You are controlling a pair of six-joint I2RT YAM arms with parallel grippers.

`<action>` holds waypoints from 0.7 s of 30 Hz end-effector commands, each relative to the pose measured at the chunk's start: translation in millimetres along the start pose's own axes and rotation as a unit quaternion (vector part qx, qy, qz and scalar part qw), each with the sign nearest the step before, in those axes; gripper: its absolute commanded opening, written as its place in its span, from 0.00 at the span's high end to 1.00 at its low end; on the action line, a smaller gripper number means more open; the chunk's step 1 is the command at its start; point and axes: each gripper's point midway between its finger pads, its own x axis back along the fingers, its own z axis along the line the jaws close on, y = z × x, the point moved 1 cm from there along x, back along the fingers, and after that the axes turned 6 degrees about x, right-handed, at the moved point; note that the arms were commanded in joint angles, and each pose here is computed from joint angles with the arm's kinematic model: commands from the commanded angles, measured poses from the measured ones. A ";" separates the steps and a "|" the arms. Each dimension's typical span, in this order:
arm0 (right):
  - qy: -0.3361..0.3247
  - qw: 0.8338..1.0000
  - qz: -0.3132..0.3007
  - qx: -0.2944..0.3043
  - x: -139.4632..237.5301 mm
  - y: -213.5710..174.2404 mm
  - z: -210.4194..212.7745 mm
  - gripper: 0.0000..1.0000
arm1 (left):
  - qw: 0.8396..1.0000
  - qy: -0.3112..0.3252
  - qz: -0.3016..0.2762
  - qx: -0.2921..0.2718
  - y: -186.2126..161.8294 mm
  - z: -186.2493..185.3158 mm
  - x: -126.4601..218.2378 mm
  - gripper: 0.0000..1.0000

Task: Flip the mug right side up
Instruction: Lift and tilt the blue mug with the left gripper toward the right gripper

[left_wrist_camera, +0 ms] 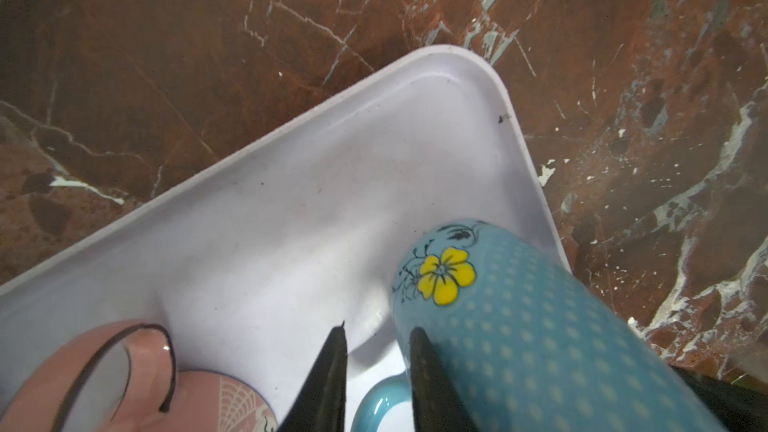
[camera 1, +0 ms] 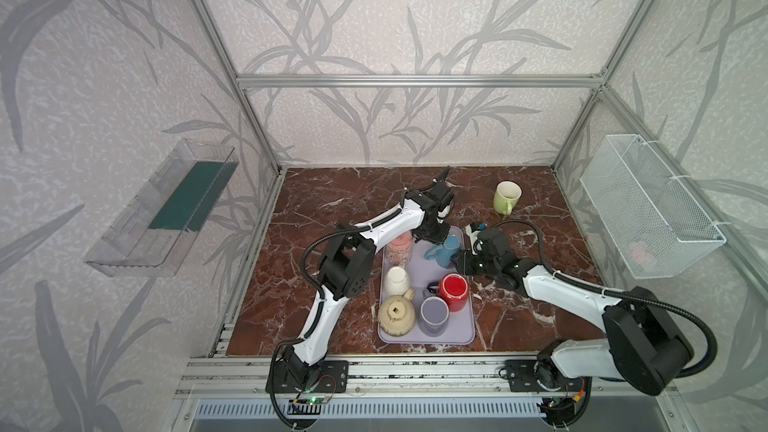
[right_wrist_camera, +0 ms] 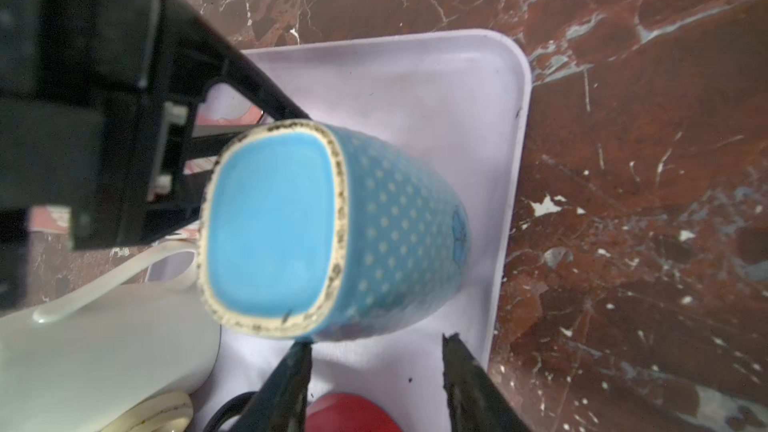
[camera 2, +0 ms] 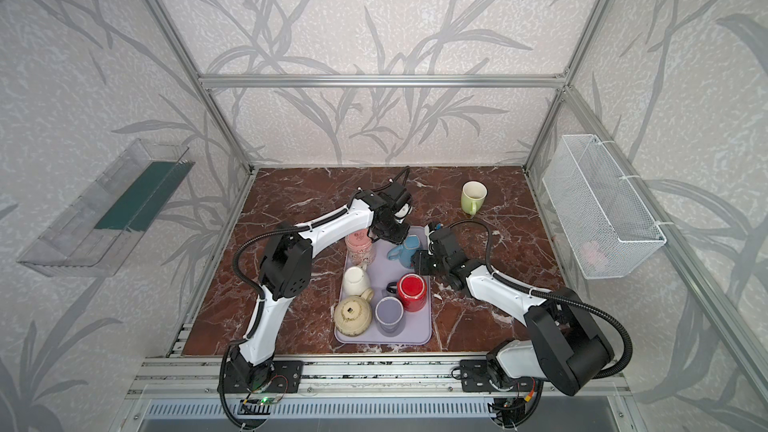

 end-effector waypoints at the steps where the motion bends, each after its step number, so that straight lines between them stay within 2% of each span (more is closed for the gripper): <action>1: 0.006 1.000 -0.023 -0.002 -1.6 22.6 1.6 0.49 | 1.000 -0.006 -0.028 0.012 3.7 -2.1 20.1 0.74; 9: 0.006 1.000 -0.021 -0.002 -4.2 24.6 -3.7 0.49 | 0.998 0.008 -0.052 0.024 -4.5 7.6 30.3 0.72; 16: -0.001 0.999 -0.032 0.006 8.4 24.5 -11.2 0.49 | 0.995 0.026 -0.099 -0.002 -4.6 14.3 73.2 0.65; 21: 0.012 0.999 -0.040 0.006 16.2 26.1 -5.8 0.49 | 0.994 0.038 -0.094 -0.044 -12.8 16.1 106.2 0.60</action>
